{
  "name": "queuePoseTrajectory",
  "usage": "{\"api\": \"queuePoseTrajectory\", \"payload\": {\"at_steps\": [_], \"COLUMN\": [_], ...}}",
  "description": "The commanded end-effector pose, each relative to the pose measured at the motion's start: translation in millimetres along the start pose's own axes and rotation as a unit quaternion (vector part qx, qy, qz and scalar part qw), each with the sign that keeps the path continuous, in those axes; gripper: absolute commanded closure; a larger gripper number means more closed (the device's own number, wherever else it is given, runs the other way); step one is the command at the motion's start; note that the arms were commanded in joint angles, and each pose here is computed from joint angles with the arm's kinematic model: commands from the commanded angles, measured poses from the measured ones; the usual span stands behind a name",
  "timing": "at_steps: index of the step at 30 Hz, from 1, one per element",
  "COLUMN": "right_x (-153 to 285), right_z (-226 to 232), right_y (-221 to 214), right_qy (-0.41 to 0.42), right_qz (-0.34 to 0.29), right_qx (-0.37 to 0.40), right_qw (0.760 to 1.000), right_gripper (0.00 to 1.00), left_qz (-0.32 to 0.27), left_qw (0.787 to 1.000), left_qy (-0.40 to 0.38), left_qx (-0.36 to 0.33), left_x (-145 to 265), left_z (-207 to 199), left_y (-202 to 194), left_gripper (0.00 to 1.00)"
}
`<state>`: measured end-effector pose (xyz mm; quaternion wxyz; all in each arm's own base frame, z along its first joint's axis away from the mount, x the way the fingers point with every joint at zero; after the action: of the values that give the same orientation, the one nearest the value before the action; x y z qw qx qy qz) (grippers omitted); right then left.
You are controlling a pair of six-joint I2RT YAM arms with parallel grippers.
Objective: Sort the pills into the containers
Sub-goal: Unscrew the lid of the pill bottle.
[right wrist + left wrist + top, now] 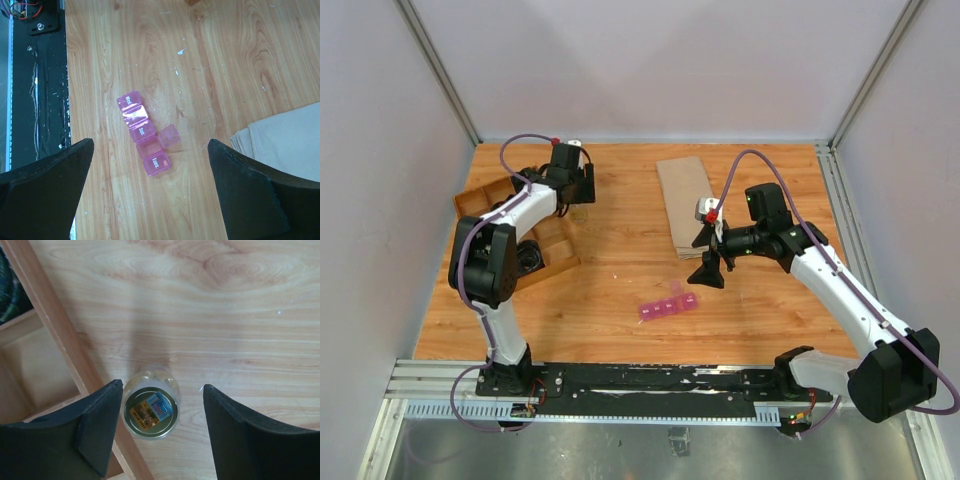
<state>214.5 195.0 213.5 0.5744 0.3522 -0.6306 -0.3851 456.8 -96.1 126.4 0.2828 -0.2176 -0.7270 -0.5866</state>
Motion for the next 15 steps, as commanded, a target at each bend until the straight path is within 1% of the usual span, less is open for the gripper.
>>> {"api": "queuePoseTrajectory", "payload": {"at_steps": [1,6,8,15], "right_x": [2.8,2.7,2.6,2.7], "right_z": [-3.3,-3.1,-3.0,-2.8], "right_y": [0.2,-0.3,-0.2,-2.4], "right_qy": [-0.009,-0.008,-0.007,-0.006], "right_qz": [-0.002,-0.002,-0.002,-0.001], "right_qx": [0.010,0.011,0.012,0.013], "right_qw": [1.000,1.000,1.000,1.000], "right_gripper": [0.01,0.01,0.01,0.01], "left_qz": [0.016,0.025,0.031,0.052], "left_qw": [1.000,1.000,0.999,0.999], "left_qy": [-0.010,-0.002,-0.002,-0.002], "left_qx": [-0.011,-0.009,-0.008,-0.006], "left_x": [-3.0,-5.2,-7.0,-13.4], "left_z": [-1.7,1.1,1.5,1.2], "left_y": [0.4,-6.2,-9.8,-19.7], "left_gripper": [0.33,0.34,0.36,0.37]}}
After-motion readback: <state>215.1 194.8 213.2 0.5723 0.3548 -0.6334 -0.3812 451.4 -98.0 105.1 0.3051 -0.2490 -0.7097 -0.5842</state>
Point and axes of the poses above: each gripper's point midway between its finger pads, its own x axis back along the fingers, its own z axis along the line the jaws close on, y = z × x, the point moved 3 cm from there along x, back along the fingers, and after that the axes turned 9 degrees about x, right-handed, at the moved point
